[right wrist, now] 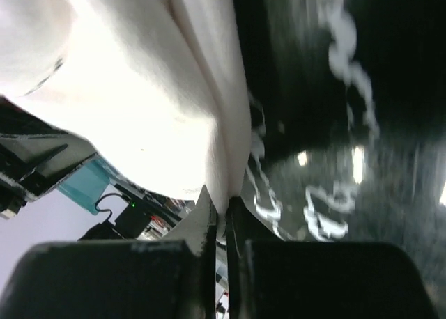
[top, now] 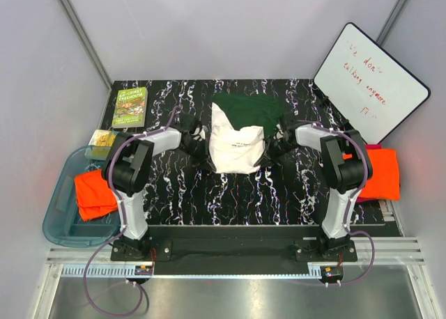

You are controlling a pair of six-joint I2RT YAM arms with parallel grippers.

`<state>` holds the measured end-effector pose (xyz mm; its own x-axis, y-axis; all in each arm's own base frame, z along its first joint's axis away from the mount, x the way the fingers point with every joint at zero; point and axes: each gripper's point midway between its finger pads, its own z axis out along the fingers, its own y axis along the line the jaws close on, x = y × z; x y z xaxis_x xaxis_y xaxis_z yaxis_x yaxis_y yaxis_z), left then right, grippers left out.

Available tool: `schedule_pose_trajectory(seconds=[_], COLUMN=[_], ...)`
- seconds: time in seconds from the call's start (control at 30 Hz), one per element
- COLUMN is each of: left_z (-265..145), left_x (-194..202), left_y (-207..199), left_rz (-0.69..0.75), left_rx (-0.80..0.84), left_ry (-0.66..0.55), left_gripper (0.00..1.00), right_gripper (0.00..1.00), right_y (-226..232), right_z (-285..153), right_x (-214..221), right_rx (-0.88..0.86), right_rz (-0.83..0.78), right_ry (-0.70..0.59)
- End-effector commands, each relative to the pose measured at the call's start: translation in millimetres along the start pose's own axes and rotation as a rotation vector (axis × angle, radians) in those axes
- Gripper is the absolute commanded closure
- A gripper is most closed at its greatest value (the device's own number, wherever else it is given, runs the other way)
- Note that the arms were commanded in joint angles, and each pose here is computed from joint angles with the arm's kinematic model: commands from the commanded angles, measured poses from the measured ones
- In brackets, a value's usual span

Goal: Fold and stack the t-shirts
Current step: Fold the tshirt

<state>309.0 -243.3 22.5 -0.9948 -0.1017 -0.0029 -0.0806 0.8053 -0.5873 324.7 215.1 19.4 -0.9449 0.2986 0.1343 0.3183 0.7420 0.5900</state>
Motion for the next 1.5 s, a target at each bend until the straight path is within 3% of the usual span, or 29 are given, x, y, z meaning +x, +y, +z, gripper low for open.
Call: schedule_pose_trajectory(seconds=[0.0,0.2,0.37,0.47,0.67,1.13,1.27,1.43,1.47], left_z=[-26.4,-50.8,-86.3,-119.0,-143.3,-101.3,-98.6,-92.0,-92.2], left_x=[27.3,69.1,62.7,29.6,-22.9,-142.7,-171.2,-193.1,-196.3], left_y=[-4.2,-14.4,-42.3,-82.9,-124.1,-121.4,-117.9,-120.0,-120.7], left_rz=[0.054,0.109,0.188,0.283,0.335,0.225,0.186,0.174,0.174], left_rx=[-0.004,0.011,0.031,0.065,0.118,0.216,0.281,0.336,0.347], left_ry=[0.003,0.044,-0.018,-0.134,-0.231,-0.227,-0.256,-0.287,-0.291], left_gripper=[1.0,1.0,1.0,1.0,1.0,0.94,0.87,0.78,0.72], right_gripper=[1.0,1.0,1.0,1.0,0.99,0.95,0.95,0.94,0.94], right_y=[11.1,15.9,43.2,69.3,106.8,127.3,122.3,125.5,121.3], right_z=[-28.8,-43.0,-66.1,-85.6,-108.5,-95.4,-70.4,-73.3,-67.8], right_x=[30.4,60.0,63.0,52.6,9.6,-130.4,-158.5,-186.9,-191.8], right_rx=[-0.016,-0.054,-0.131,-0.174,-0.198,-0.171,-0.176,-0.183,-0.179], right_rz=[-0.034,-0.056,-0.11,-0.166,-0.211,-0.251,-0.225,-0.212,-0.2], right_ry=[0.014,0.069,0.056,0.007,-0.076,-0.235,-0.223,-0.28,-0.278])
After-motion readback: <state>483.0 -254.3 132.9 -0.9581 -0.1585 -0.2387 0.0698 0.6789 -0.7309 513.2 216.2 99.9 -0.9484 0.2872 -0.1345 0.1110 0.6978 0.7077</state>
